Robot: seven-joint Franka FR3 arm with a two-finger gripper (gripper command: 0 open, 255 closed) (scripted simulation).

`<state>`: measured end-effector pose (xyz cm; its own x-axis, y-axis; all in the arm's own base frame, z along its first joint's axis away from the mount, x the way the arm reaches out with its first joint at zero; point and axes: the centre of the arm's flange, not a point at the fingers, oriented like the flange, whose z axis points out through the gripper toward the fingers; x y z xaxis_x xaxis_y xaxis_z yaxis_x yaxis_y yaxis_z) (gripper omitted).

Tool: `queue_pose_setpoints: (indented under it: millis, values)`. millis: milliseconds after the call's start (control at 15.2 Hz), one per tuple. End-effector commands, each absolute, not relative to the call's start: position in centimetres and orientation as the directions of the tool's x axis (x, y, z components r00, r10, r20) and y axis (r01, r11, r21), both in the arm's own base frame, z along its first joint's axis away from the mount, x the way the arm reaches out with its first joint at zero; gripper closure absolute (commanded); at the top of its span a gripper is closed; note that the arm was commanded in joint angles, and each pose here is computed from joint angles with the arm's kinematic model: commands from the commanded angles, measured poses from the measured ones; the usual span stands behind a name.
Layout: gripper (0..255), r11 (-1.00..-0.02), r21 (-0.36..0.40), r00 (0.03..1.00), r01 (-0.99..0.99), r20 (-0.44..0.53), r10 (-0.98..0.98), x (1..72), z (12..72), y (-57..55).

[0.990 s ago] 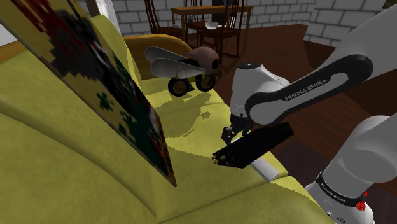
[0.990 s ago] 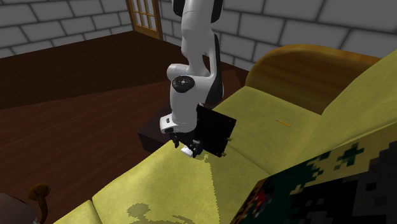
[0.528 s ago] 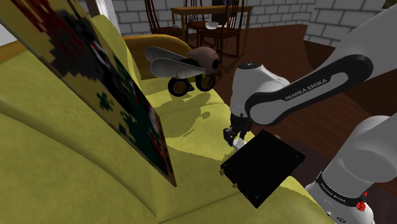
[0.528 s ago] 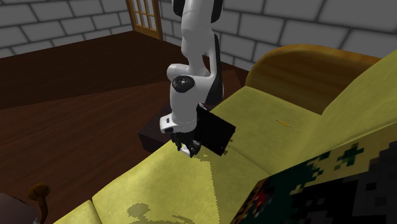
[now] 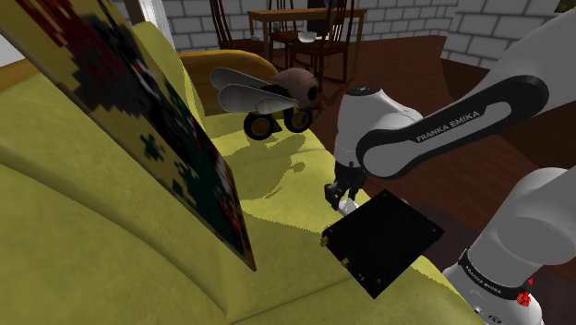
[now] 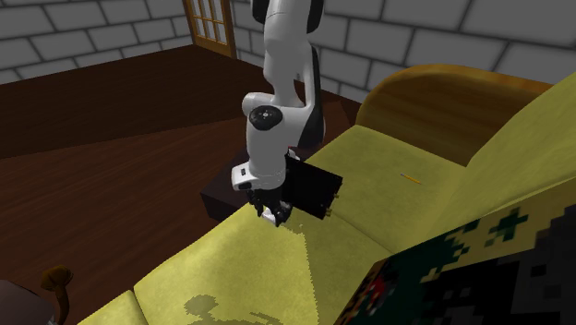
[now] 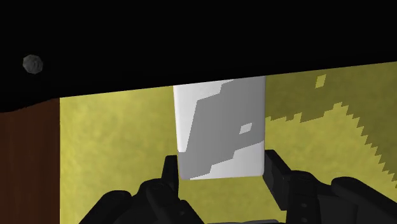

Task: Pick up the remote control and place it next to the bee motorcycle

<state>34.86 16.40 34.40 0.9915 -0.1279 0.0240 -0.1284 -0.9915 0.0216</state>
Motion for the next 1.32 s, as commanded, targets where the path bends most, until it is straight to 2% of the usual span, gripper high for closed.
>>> queue_pose_setpoints:
  millis: [0, 1254]
  values:
    - [255, -0.991, 0.021, 0.991, -0.128, 0.024, -0.128, 34.9, 35.5, 16.4]
    - [255, -0.991, 0.021, 0.991, -0.128, 0.024, -0.128, 34.9, 45.6, 16.4]
